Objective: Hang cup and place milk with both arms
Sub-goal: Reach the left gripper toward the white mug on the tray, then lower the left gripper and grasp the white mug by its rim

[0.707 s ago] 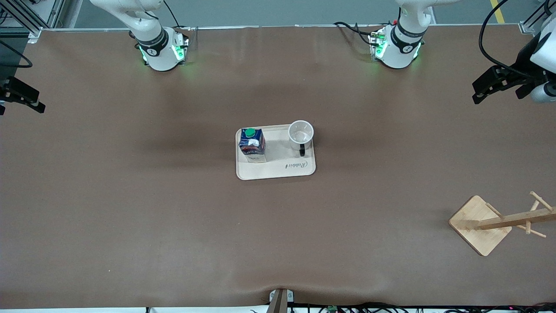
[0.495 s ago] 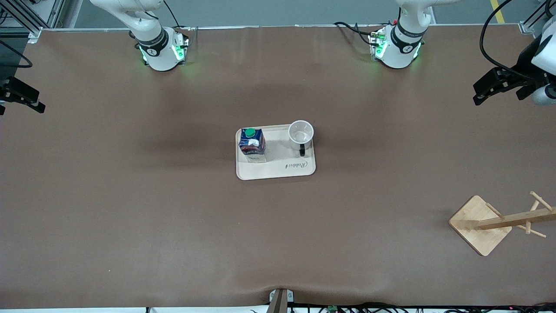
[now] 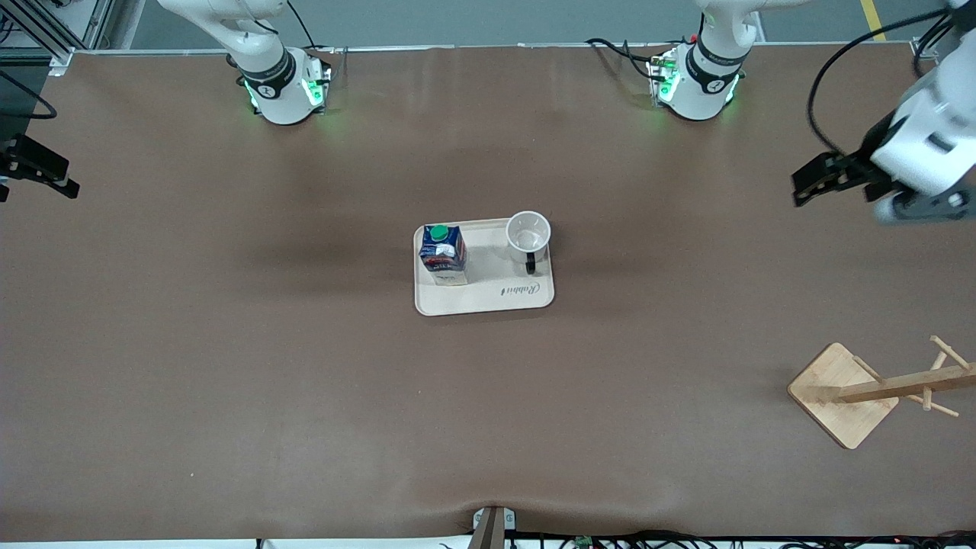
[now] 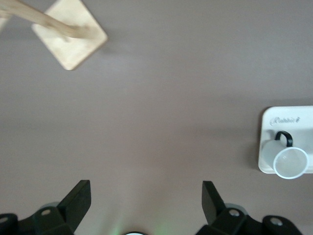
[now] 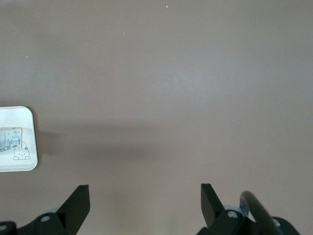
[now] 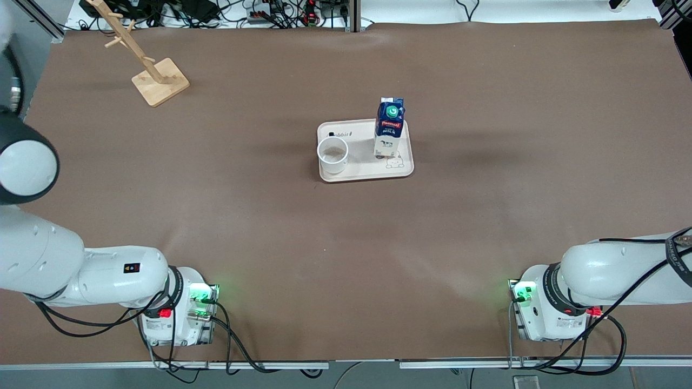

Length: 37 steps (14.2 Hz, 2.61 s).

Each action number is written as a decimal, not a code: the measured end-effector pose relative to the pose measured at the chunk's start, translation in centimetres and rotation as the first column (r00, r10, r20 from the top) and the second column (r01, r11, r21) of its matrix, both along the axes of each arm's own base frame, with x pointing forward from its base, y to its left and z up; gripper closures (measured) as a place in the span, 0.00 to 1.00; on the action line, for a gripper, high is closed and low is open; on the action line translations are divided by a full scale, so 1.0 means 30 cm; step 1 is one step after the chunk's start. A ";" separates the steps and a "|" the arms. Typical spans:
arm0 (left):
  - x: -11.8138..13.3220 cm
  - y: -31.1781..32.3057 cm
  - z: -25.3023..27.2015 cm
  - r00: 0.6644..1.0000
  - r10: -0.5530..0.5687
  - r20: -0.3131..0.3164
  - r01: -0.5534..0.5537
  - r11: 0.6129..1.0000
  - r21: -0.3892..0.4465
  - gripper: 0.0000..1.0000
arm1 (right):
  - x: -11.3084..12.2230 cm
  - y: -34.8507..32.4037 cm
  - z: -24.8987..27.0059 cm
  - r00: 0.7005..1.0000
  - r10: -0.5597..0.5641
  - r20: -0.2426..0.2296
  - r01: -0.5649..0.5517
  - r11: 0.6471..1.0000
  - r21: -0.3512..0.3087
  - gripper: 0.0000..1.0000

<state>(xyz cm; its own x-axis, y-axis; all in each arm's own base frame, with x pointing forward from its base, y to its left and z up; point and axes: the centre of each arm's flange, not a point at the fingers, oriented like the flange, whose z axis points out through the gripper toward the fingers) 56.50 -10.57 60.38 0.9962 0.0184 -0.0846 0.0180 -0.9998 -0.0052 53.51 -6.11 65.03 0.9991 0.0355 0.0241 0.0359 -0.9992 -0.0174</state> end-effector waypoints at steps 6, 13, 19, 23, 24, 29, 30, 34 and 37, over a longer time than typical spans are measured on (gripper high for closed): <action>-0.083 -0.396 -0.355 0.996 0.068 -0.057 -0.069 0.998 -0.011 0.00 | 0.000 -0.001 0.000 1.000 0.000 0.000 0.000 1.000 0.000 0.00; -0.279 -0.683 -0.695 0.992 0.094 -0.085 -0.098 0.994 -0.038 0.00 | 0.001 -0.001 -0.002 1.000 0.000 -0.001 0.000 1.000 0.000 0.00; -0.436 -0.941 -0.953 0.985 0.145 -0.093 -0.154 0.983 -0.100 0.00 | 0.002 -0.001 -0.003 1.000 0.000 -0.002 0.000 1.000 0.000 0.00; -0.507 -1.035 -1.085 0.986 0.149 -0.071 -0.153 0.987 -0.058 0.06 | 0.002 -0.004 -0.004 1.000 -0.002 -0.003 0.002 1.000 0.000 0.00; -0.501 -1.031 -1.120 0.986 0.151 -0.066 -0.154 0.987 -0.049 0.12 | 0.002 -0.012 -0.005 1.000 -0.006 -0.004 0.006 1.000 0.000 0.00; -0.485 -1.039 -1.290 0.984 0.176 -0.034 -0.178 0.983 -0.044 0.46 | -0.002 -0.033 -0.023 0.999 -0.018 -0.031 0.018 1.000 0.005 0.00; -0.480 -1.043 -1.312 0.982 0.186 -0.033 -0.187 0.982 -0.041 0.56 | 0.003 -0.027 -0.034 0.999 -0.016 -0.037 0.016 1.000 0.010 0.00; -0.422 -1.075 -1.300 0.972 0.234 -0.019 -0.234 0.970 -0.069 0.96 | 0.031 0.016 -0.098 0.996 -0.016 -0.084 0.021 0.998 0.051 0.00; -0.338 -1.084 -1.221 0.965 0.260 0.015 -0.257 0.960 -0.108 0.96 | 0.039 0.131 -0.165 0.988 -0.065 -0.142 0.076 0.994 0.075 0.00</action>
